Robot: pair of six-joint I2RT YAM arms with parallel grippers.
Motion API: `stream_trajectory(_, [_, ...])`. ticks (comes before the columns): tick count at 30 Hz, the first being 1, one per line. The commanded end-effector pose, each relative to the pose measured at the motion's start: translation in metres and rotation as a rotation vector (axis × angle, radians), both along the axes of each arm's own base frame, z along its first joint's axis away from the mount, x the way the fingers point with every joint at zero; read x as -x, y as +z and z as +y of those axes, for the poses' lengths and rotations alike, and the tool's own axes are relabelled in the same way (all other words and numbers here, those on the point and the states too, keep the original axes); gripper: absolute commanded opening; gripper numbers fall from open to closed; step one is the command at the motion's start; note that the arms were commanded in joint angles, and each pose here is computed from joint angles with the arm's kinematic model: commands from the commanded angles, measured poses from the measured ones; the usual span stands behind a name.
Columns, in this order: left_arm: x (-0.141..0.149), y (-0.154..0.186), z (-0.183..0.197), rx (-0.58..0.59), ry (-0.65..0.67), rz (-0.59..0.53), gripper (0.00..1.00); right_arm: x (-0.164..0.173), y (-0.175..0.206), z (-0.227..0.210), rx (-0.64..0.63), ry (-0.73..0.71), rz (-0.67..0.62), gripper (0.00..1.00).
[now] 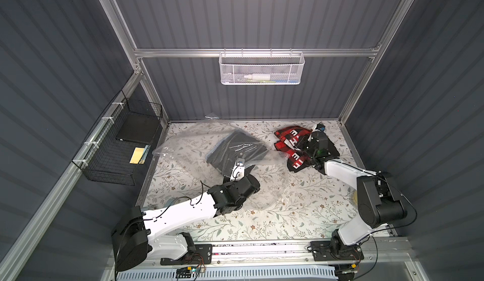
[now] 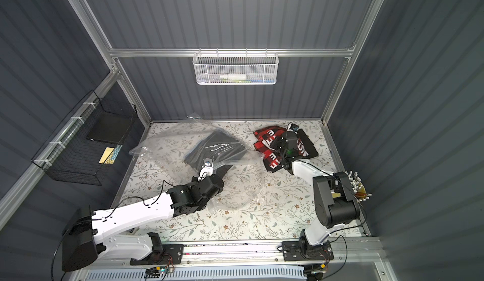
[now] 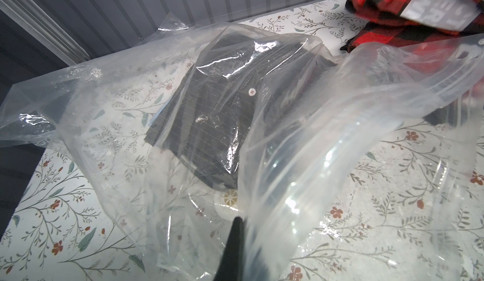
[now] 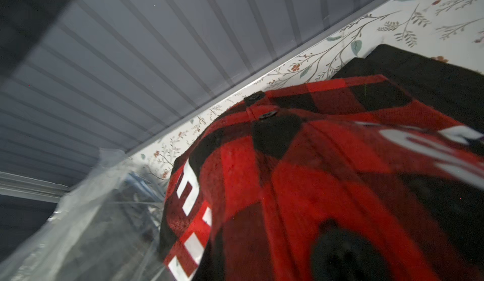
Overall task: Take the shirt out of the vacuum bag
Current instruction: Place the shirt at the center of the board.
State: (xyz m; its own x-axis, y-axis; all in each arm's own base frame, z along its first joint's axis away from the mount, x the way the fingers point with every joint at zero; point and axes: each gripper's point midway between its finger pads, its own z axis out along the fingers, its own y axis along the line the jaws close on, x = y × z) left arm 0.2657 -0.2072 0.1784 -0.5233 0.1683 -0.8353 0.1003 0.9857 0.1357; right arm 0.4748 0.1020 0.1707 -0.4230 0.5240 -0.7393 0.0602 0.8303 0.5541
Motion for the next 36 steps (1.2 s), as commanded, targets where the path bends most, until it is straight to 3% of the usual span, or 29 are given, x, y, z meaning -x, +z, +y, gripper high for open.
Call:
stream_trajectory(1, [0.003,0.016,0.008,-0.013,-0.001,-0.023,0.0,-0.003,0.027,0.015,-0.205,0.094,-0.02,0.0])
stream_trajectory(9, [0.001,0.029,0.006,-0.057,-0.021,-0.021,0.0,0.008,0.009,0.036,-0.501,0.273,0.057,0.0])
stream_trajectory(15, [0.001,0.034,0.005,-0.068,-0.032,-0.022,0.0,0.022,0.002,0.036,-0.297,0.187,0.094,0.0])
stream_trajectory(29, [0.001,0.034,-0.003,-0.098,-0.079,-0.002,0.0,0.066,-0.115,0.014,-0.233,0.068,0.313,0.0])
stream_trajectory(30, [0.001,0.034,-0.004,-0.1,-0.082,0.0,0.0,0.066,-0.116,0.014,-0.237,0.069,0.317,0.06])
stream_trajectory(33, [0.0,0.034,-0.005,-0.104,-0.087,0.003,0.0,0.065,-0.106,0.014,-0.242,0.071,0.289,0.38])
stream_trajectory(36, [0.001,0.032,-0.004,-0.109,-0.09,0.007,0.0,0.065,-0.091,0.006,-0.221,0.042,0.265,0.56])
